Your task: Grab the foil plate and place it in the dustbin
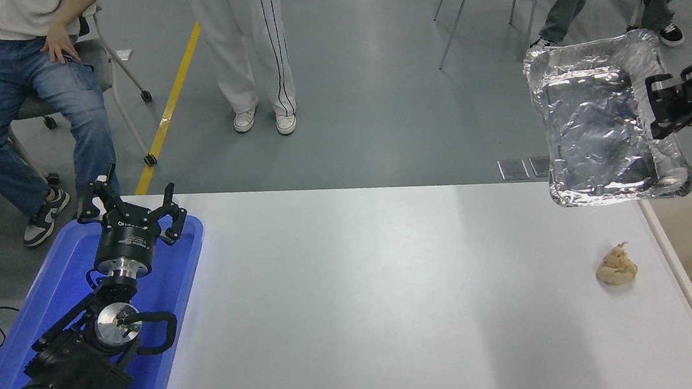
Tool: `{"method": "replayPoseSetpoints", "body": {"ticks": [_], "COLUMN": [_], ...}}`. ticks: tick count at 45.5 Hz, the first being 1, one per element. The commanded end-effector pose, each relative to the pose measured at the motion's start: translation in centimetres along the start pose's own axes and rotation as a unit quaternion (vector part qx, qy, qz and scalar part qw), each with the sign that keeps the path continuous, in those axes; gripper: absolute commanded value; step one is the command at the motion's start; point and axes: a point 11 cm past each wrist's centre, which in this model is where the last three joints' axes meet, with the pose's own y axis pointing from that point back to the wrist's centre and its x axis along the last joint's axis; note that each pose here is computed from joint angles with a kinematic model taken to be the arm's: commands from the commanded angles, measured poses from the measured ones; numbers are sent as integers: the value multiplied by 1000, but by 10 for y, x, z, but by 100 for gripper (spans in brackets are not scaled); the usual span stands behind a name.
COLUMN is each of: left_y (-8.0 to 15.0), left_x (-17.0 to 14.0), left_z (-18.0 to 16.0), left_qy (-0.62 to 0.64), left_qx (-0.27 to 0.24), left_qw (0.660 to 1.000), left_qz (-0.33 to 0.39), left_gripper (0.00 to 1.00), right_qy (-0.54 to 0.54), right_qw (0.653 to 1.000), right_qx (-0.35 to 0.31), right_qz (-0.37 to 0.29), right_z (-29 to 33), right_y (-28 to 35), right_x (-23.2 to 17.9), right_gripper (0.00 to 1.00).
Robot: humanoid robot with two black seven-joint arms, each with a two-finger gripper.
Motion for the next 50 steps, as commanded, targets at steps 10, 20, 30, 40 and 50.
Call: {"method": "replayPoseSetpoints", "body": {"ticks": [10,20,30,40,50], "left_y": [0,0,0,0,0], "left_x": [0,1,1,1,1], "left_z": [0,1,1,1,1], "left_qy": [0,-1,-1,-1,-1], "left_qx": [0,-1,-1,-1,-1], "left_qw": [1000,1000,1000,1000,1000], "left_qz": [0,1,1,1,1], "left_gripper": [100,100,100,100,100], "right_qy": [-70,-111,-173,-180,-193], "right_qw": [997,990,977,973,969], "right_qx": [-30,-80,-126,-146,-151], "right_qz": [-12,-32,-22,-21,-14], "right_z": [70,133,197,222,236], "right_y": [-6,-13,-6,-6,-5], "right_x": [-21,-52,-71,-84,-89], "right_gripper": [0,0,0,0,0]}}
